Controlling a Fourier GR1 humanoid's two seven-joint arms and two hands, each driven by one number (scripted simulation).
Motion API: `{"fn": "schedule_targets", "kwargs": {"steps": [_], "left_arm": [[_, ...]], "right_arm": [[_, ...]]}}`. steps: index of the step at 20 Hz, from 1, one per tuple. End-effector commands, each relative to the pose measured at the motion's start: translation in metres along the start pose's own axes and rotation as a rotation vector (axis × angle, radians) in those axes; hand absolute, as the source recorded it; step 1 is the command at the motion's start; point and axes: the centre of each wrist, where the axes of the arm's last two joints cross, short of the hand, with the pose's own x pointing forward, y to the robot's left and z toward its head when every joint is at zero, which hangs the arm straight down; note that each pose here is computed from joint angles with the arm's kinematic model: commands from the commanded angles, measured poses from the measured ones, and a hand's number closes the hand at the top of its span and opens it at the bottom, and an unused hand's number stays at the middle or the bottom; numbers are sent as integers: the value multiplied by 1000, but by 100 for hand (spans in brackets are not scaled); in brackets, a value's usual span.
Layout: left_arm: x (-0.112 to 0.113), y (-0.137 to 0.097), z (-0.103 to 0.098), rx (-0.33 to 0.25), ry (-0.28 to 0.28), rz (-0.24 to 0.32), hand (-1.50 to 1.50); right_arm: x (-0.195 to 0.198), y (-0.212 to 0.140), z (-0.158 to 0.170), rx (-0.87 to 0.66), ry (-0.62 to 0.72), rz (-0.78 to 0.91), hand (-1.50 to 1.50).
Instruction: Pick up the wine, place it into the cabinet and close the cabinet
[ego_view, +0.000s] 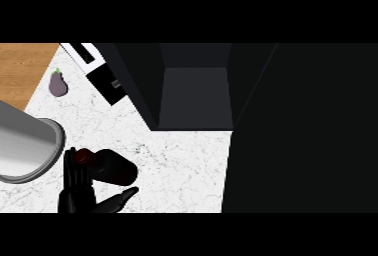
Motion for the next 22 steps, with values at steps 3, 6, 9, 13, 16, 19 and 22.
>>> {"fn": "schedule_targets", "kwargs": {"steps": [3, 6, 9, 13, 16, 19, 22], "left_arm": [[-21, 11, 1, -15, 9, 3, -150], [-10, -3, -12, -22, 18, 0, -150], [-32, -15, -24, -28, 31, -2, -150], [-46, 9, -5, -36, 38, 51, -150], [-37, -5, -21, -7, 19, 49, -150], [-46, -3, -21, -4, 8, 61, -150], [-40, 1, -24, -33, 2, 95, -150]], "right_arm": [[26, -10, 20, 9, -63, -16, -150], [18, -5, 11, 3, -74, -24, -150], [19, -2, 12, 12, -68, -7, -150], [18, -6, 6, 2, -74, -21, -150], [28, -1, 28, 16, -76, -8, -150], [31, -3, 23, 12, -69, -15, -150], [30, -12, 21, 7, -63, -17, -150]]}}
